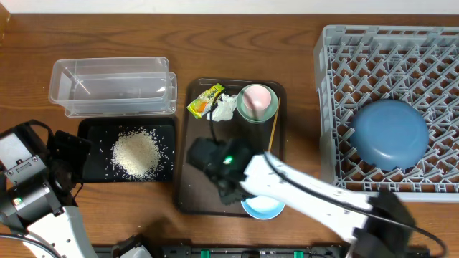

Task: Sort waste into correct bins and load items into the dishwasher rack
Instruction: 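Reach the right gripper to the light-blue bowl and grasp it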

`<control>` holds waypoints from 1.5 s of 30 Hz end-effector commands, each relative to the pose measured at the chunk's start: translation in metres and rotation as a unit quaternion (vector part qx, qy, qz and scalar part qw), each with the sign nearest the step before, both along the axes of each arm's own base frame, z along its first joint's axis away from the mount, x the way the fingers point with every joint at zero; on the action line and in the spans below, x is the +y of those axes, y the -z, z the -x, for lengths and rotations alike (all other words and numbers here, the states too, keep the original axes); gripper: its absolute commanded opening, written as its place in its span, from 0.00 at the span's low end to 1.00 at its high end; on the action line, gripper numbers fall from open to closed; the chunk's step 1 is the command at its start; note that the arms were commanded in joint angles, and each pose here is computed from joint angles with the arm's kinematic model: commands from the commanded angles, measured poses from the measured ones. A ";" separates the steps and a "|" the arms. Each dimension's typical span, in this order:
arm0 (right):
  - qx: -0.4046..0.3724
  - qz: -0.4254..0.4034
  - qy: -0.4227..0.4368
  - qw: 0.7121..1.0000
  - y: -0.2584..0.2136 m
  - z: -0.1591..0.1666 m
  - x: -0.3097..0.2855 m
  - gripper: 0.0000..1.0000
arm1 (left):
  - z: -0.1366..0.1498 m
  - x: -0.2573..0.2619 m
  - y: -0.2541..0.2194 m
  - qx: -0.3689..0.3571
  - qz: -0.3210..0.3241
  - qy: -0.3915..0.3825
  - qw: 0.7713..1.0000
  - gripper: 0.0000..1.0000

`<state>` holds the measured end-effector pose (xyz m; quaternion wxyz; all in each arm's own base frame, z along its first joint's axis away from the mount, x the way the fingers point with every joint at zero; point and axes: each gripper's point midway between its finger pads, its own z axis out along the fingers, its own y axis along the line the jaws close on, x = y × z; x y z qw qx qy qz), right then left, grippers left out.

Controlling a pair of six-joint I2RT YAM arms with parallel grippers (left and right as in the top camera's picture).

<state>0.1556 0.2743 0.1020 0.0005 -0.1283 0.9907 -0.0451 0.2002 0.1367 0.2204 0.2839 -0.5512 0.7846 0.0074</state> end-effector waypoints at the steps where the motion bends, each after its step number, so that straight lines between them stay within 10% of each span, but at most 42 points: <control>1: -0.002 0.033 0.007 0.999 0.017 0.004 0.001 0.51 | 0.000 0.003 -0.008 -0.008 -0.006 -0.006 1.000 0.95; 30: 0.007 0.072 0.002 0.997 0.084 -0.002 0.006 0.36 | 0.000 0.003 -0.008 -0.008 -0.006 -0.006 1.000 0.95; 45: -0.005 0.042 0.008 0.999 0.057 -0.019 0.013 0.02 | 0.000 0.003 -0.008 -0.008 -0.006 -0.006 1.000 0.95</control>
